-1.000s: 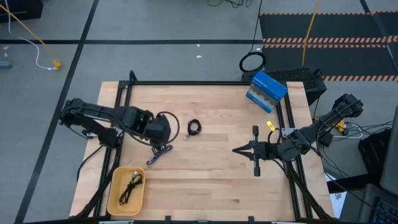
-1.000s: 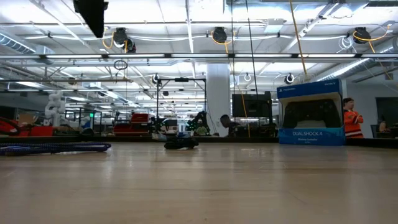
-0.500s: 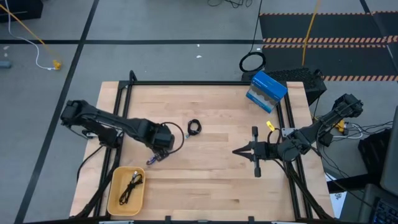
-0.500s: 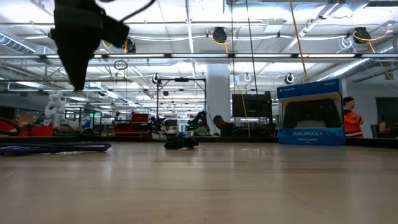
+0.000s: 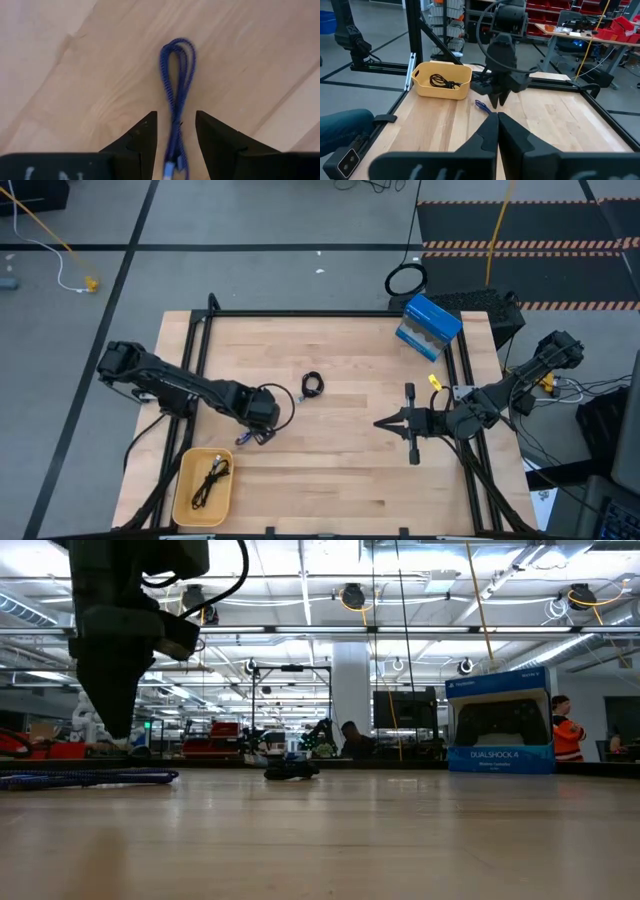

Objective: Pick and place USB-C Cables
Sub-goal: Put the blue charger cable into the yellow bin

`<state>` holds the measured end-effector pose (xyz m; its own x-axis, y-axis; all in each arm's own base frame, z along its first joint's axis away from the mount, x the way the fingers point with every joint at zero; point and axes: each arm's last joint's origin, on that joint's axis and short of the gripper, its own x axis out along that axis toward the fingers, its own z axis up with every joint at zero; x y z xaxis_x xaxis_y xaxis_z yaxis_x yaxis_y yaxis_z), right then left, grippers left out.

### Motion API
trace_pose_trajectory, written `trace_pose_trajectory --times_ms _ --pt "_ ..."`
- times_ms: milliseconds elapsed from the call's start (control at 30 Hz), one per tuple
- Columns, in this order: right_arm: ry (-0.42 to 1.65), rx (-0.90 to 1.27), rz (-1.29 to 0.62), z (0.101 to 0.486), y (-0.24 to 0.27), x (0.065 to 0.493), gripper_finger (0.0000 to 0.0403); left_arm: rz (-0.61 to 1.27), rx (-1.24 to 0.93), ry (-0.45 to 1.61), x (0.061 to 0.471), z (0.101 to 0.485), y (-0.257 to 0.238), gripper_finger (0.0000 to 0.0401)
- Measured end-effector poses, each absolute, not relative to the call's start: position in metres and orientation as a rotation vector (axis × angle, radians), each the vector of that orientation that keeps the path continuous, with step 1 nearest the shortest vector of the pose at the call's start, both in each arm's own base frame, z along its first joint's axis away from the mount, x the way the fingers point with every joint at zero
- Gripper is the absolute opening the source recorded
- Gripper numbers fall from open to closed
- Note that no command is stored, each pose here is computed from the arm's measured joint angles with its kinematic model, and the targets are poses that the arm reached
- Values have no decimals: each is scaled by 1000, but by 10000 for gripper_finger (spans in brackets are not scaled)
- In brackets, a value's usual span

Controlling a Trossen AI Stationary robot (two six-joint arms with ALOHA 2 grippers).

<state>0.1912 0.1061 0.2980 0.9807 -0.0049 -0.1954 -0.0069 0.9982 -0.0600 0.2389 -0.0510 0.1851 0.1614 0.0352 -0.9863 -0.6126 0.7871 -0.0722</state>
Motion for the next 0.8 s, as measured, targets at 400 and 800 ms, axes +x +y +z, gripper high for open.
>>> trace_pose_trajectory --times_ms 400,800 --pt "197 -61 0 298 106 191 0 497 -520 1330 230 166 -55 141" --pt "197 -61 1 298 106 191 0 481 -486 1304 229 165 -64 202"
